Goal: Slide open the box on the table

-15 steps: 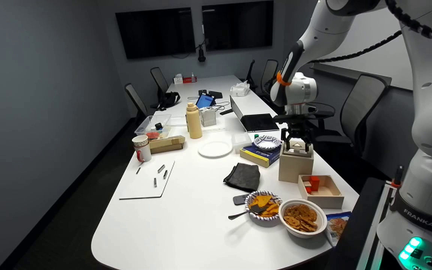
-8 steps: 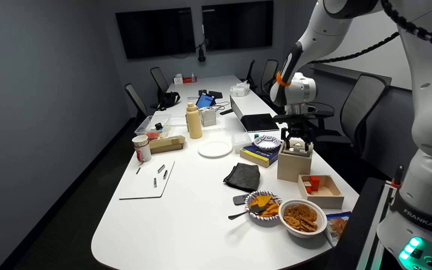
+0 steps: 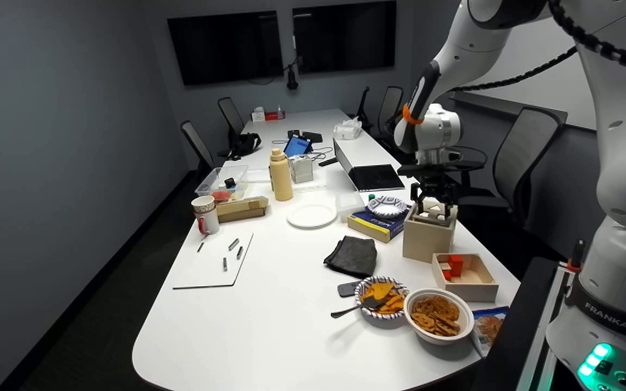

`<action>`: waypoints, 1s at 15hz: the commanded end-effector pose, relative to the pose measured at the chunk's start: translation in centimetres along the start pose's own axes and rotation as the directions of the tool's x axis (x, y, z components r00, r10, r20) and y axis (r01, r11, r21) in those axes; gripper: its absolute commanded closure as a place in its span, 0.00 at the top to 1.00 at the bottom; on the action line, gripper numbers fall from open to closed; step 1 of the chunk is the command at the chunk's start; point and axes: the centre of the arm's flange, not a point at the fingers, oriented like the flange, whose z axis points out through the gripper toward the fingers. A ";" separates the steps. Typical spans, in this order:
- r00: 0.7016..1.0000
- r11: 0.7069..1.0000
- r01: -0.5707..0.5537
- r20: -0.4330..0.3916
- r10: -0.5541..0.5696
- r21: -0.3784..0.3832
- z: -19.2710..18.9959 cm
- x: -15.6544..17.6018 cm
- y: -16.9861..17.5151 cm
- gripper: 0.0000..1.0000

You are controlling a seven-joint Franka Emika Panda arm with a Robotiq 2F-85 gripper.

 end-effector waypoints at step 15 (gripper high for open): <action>0.994 0.997 -0.053 -0.096 0.049 -0.047 -1.5 1.1 -1.2 1.00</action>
